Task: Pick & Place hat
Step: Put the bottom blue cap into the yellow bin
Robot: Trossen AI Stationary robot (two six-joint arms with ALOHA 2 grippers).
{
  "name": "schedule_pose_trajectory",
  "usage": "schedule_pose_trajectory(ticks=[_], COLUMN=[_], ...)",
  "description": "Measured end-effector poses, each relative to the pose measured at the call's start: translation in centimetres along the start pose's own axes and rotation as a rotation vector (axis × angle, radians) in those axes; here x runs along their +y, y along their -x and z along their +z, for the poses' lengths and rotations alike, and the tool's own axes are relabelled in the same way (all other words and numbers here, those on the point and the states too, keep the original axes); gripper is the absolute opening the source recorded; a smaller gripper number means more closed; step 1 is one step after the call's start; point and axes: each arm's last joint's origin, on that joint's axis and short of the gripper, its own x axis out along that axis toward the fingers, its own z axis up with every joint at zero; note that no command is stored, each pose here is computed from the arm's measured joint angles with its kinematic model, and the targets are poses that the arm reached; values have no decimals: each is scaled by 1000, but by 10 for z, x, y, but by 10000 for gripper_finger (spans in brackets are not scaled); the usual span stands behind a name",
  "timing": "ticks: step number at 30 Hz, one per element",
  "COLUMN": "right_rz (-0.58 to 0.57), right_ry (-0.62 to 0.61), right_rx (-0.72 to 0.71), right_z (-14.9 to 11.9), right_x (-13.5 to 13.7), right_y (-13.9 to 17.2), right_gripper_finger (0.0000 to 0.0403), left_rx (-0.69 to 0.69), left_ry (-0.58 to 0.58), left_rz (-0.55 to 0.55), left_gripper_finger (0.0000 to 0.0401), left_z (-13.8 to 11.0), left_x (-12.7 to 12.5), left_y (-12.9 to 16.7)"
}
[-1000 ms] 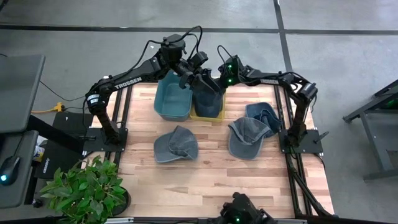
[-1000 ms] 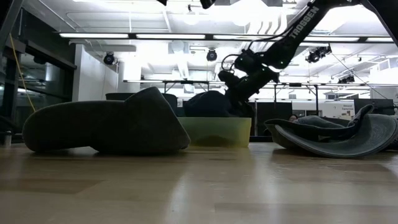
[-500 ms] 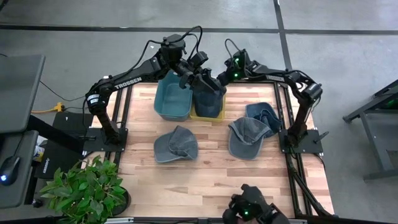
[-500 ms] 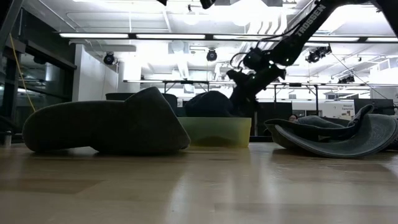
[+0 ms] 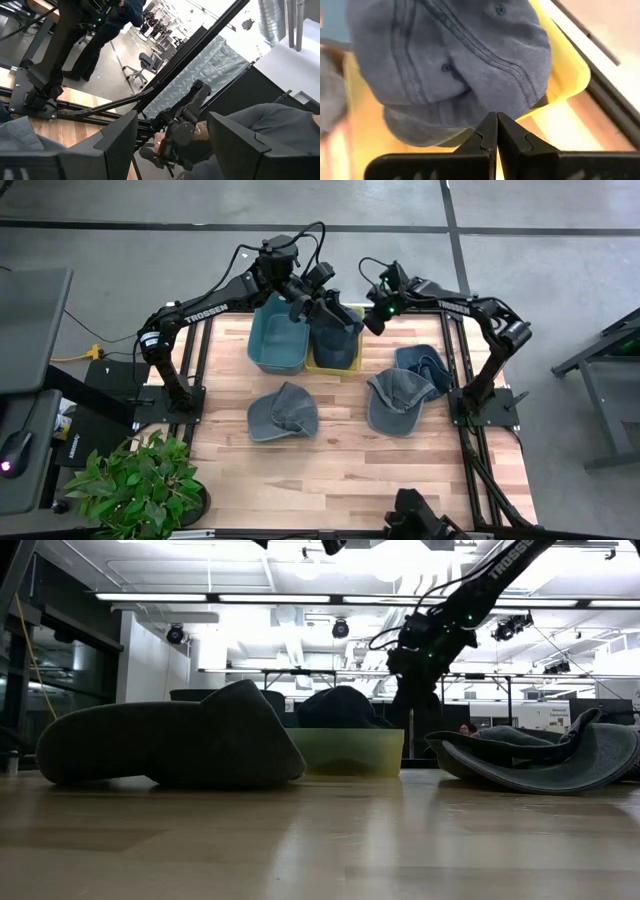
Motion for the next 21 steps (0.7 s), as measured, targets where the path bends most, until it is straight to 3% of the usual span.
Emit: schedule_pose_trajectory(ticks=[10, 21], right_rz=[-80, -84], right_ry=[214, 228], right_rx=[-3, 6], right_z=[4, 3], right_x=[14, 11], right_y=[-8, -16], right_gripper_finger=[0, 0], left_rx=[-1, 2], left_ry=[0, 12], left_rz=[2, 8], left_gripper_finger=[236, 236], left_z=[0, -1], left_x=[0, 1], left_y=[0, 0])
